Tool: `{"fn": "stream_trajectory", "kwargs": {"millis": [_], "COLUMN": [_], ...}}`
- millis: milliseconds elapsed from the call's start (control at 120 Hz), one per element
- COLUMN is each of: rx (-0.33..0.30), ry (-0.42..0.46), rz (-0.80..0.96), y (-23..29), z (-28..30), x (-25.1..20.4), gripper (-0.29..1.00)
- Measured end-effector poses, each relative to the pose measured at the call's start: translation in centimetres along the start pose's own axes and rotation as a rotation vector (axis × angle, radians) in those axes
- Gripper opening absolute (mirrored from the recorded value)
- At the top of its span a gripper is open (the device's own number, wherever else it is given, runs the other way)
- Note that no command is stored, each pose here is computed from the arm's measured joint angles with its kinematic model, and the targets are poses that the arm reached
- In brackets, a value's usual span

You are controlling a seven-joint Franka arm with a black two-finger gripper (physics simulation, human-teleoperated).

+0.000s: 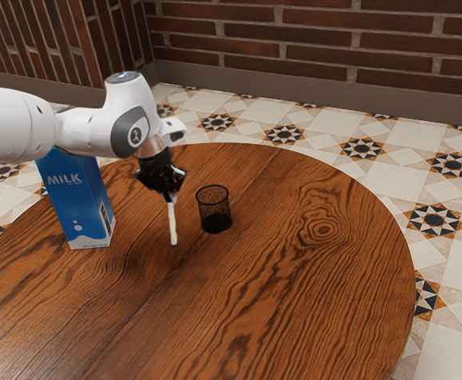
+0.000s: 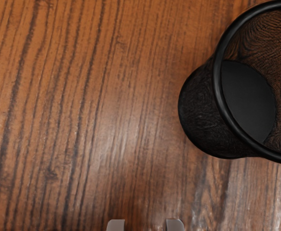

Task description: Take the marker out of the pen holder and place it to the left of the pen holder.

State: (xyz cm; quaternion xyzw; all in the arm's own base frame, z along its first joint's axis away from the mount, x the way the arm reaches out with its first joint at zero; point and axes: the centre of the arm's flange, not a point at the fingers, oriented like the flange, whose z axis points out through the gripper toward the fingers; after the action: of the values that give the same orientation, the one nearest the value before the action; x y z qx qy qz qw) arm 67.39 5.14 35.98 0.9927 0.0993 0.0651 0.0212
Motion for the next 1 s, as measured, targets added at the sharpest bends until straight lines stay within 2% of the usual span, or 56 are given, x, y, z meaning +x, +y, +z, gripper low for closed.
{"fn": "stream_trajectory", "kwargs": {"millis": [333, 492, 608, 700, 875, 933, 1000], "rx": [0.065, 0.052, 0.048, 0.043, 0.056, 0.036, -0.018], "ry": [-0.098, -0.100, -0.101, -0.120, -0.123, -0.100, -0.039], "rz": [-0.016, 0.007, 0.017, 0.022, 0.073, 0.075, 0.073], "y": [-2.5, -1.6, -1.4, -1.9, -1.6, -1.2, -0.7], "z": [4.8, 5.0, 6.4, 8.9, 8.6, 5.5, -6.1], "x": [3.6, 4.3, 5.2, 5.8, 6.1, 5.7, 3.0], "gripper": [0.04, 0.35, 0.50, 0.55, 0.56, 0.58, 0.62]}}
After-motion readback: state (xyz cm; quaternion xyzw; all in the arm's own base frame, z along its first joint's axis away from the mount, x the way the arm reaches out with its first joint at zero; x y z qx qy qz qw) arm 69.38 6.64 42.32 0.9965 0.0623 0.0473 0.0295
